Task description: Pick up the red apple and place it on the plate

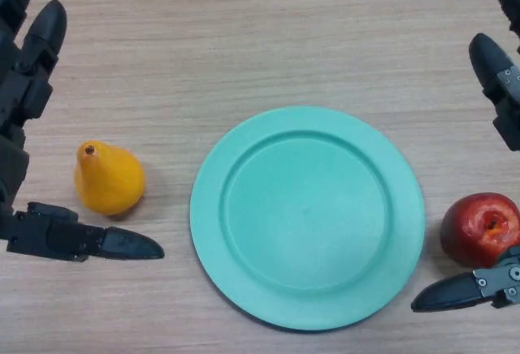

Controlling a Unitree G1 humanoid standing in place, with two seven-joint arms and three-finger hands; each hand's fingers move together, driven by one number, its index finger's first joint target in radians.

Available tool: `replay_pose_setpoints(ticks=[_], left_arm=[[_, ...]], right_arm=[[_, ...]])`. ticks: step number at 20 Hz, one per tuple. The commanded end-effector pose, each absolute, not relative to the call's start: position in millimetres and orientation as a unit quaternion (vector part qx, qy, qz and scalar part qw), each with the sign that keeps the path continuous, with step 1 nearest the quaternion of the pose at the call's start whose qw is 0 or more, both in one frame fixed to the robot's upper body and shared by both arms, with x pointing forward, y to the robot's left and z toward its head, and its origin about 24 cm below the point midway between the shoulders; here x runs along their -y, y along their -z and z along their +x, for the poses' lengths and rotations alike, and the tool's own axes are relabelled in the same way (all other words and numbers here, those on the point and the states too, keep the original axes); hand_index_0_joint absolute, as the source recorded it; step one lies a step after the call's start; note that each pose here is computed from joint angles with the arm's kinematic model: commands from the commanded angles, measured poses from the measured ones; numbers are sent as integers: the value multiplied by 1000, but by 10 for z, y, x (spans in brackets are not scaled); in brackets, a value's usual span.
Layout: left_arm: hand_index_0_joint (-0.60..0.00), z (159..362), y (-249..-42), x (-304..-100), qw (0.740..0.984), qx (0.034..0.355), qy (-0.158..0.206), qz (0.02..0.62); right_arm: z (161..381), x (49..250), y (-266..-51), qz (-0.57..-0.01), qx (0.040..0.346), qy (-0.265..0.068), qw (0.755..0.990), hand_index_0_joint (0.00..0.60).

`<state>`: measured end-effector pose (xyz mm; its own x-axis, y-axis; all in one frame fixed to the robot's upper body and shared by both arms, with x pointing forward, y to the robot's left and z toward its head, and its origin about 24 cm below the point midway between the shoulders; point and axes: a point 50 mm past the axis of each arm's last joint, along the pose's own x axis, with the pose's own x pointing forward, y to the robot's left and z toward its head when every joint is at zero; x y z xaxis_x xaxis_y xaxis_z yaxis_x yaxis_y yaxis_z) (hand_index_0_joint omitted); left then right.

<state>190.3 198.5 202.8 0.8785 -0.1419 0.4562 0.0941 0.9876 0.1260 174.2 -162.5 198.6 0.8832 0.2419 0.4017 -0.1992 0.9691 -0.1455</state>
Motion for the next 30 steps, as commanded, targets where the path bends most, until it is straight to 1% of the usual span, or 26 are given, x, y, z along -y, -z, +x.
replay_pose_setpoints(ticks=[1, 4, 7, 9, 11, 14, 18, 22, 23, 24, 25, 26, 27, 28, 29, 30], left_arm=[[0, 1794, -2219, -2021, 944, 319, 43, 79], [0, 1813, -2141, -2009, 944, 313, 46, 89], [0, 1823, -2114, -1989, 944, 313, 48, 92], [0, 1825, -2110, -1978, 943, 314, 48, 97], [0, 1821, -2114, -1978, 943, 313, 46, 101], [0, 1817, -2138, -1980, 942, 317, 44, 105], [0, 1798, -2129, -1978, 941, 319, 43, 107], [0, 1779, -2103, -2007, 941, 320, 37, 104], [0, 1771, -2098, -2017, 941, 319, 35, 105], [0, 1770, -2096, -2018, 941, 318, 35, 105], [0, 1768, -2092, -2020, 942, 317, 35, 105], [0, 1764, -2089, -2023, 942, 316, 34, 106], [0, 1756, -2082, -2029, 942, 316, 33, 108], [0, 1747, -2076, -2038, 942, 317, 32, 109], [0, 1745, -2073, -2043, 942, 316, 31, 109], [0, 1743, -2068, -2046, 942, 315, 31, 109]], right_arm=[[1628, 1703, -2215, -75, 296, -96, 947, 0], [1672, 1751, -2154, -94, 292, -92, 947, 0], [1761, 1887, -1970, -107, 293, -84, 946, 0], [1832, 1966, -1835, -115, 288, -78, 947, 0], [1929, 2070, -1721, -132, 284, -66, 947, 0], [2099, 2252, -1528, -175, 276, -35, 944, 0], [2277, 2465, -1277, -211, 229, -13, 950, 0], [2411, 2628, -1023, -225, 186, 1, 956, 0], [2428, 2656, -947, -223, 170, 1, 960, 0], [2429, 2659, -938, -222, 168, 1, 961, 99], [2430, 2665, -914, -217, 160, 0, 963, 249], [2431, 2669, -886, -206, 151, 0, 967, 349], [2427, 2671, -829, -189, 134, 0, 973, 499], [2424, 2662, -761, -187, 115, 2, 976, 596], [2424, 2651, -745, -193, 109, 0, 975, 600], [2417, 2652, -759, -189, 111, 1, 976, 600]])
